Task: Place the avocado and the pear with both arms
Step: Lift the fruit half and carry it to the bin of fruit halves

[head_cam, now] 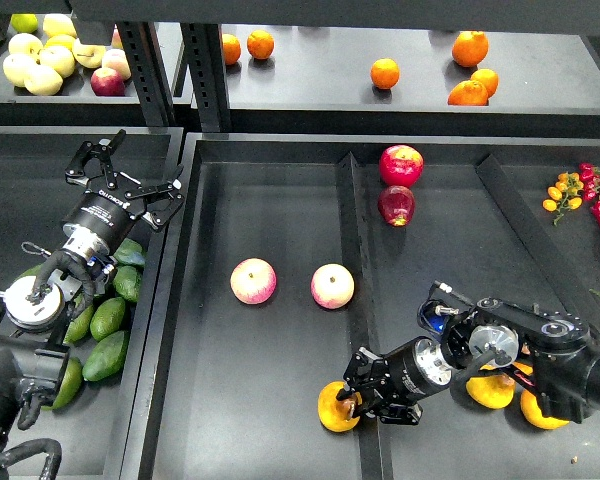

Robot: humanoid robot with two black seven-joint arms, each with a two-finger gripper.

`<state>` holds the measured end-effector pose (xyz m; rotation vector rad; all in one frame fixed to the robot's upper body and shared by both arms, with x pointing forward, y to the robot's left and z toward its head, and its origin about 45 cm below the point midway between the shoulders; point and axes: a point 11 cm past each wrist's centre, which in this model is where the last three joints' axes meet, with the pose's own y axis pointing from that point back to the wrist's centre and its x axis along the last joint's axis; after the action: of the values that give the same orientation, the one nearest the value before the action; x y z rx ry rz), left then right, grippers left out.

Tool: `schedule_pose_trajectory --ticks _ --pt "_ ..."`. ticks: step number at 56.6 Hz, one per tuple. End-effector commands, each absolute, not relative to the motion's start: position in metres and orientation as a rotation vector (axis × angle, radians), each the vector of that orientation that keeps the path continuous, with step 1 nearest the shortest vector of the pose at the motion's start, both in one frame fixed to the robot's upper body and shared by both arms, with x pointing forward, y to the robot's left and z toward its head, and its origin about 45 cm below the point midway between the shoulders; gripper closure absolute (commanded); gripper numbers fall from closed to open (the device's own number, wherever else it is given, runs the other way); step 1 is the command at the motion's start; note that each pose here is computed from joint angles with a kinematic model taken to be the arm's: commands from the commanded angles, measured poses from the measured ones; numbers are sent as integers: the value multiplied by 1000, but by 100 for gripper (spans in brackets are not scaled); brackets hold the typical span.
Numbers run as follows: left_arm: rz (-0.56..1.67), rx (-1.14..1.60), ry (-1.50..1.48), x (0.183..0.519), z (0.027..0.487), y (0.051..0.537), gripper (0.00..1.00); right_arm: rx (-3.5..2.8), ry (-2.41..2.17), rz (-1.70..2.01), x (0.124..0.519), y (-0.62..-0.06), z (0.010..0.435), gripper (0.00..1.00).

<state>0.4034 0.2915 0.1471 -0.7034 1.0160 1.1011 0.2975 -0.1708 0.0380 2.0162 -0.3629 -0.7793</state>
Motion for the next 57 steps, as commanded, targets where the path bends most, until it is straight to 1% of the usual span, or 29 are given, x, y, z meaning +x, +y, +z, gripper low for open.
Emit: schedule_pose_trajectory --ticks 1,9,24,29,36,47,53,57 --pt "1103 -705 1017 403 146 292 1 2028 -402 -809 305 -176 43 96" --pt "1102 -703 1018 403 146 292 1 2087 -461 -849 324 -170 60 98" --pt "1103 -703 1019 402 146 292 1 2167 -523 -812 361 -162 98 98" --pt "1104 -702 1020 402 145 292 1 2179 -569 -788 376 -174 114 98" --pt "1106 -701 1022 401 144 292 1 2169 -648 -771 393 -204 135 98" --pt "1105 -700 1023 401 144 292 1 1999 -679 -761 373 -268 117 98" --pt "1105 -700 1023 401 144 292 1 1981 -676 -780 366 -274 110 98" --pt "1105 -700 1022 401 144 292 1 1934 -662 -797 354 -285 98 97"
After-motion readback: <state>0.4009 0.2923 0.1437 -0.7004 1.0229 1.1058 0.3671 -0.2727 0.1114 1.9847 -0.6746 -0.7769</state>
